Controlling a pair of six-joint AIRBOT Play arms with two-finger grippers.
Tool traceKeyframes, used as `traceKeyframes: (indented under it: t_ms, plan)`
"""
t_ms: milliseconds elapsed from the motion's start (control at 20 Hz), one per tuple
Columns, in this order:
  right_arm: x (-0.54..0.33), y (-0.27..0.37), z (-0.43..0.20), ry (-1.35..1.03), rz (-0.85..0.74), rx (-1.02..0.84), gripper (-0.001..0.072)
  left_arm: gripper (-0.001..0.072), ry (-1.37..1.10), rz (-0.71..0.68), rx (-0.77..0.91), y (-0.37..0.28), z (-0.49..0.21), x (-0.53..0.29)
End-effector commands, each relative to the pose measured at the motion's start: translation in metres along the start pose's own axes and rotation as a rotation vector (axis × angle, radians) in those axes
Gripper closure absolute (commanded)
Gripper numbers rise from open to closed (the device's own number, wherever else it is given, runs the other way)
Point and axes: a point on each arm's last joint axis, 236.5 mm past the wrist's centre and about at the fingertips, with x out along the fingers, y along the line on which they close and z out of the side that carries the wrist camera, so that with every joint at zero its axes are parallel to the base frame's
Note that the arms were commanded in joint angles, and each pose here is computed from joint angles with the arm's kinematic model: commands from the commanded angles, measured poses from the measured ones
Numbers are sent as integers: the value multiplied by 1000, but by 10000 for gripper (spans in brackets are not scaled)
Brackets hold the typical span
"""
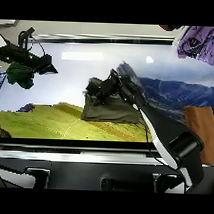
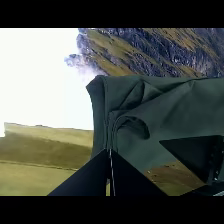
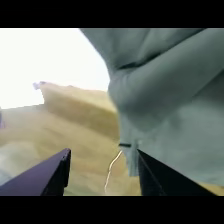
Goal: Fold the clothes and pants, and hang the long-sleeved shirts on hangers.
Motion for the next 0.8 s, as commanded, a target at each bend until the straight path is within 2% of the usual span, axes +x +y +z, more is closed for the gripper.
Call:
traceKeyframes:
  t_ms: [0, 200, 450, 600, 750]
  plan:
    - [-30, 5, 9, 3, 29, -85, 231, 692, -2, 0, -1, 0, 0, -1]
    - [-130, -49, 78, -62, -30, -175, 232, 692, -1, 2, -3, 1, -1, -4]
    - [-238, -187, 150, -104, -138, -166, 240, 692, -45, 16, -28, 14, 5, -24]
    - [-229, -234, 148, -52, 5, -98, 239, 692, -71, 25, -46, 24, 8, -36]
    - [-182, -269, 122, 43, 95, -50, 239, 691, -77, 24, -52, 25, 9, -39]
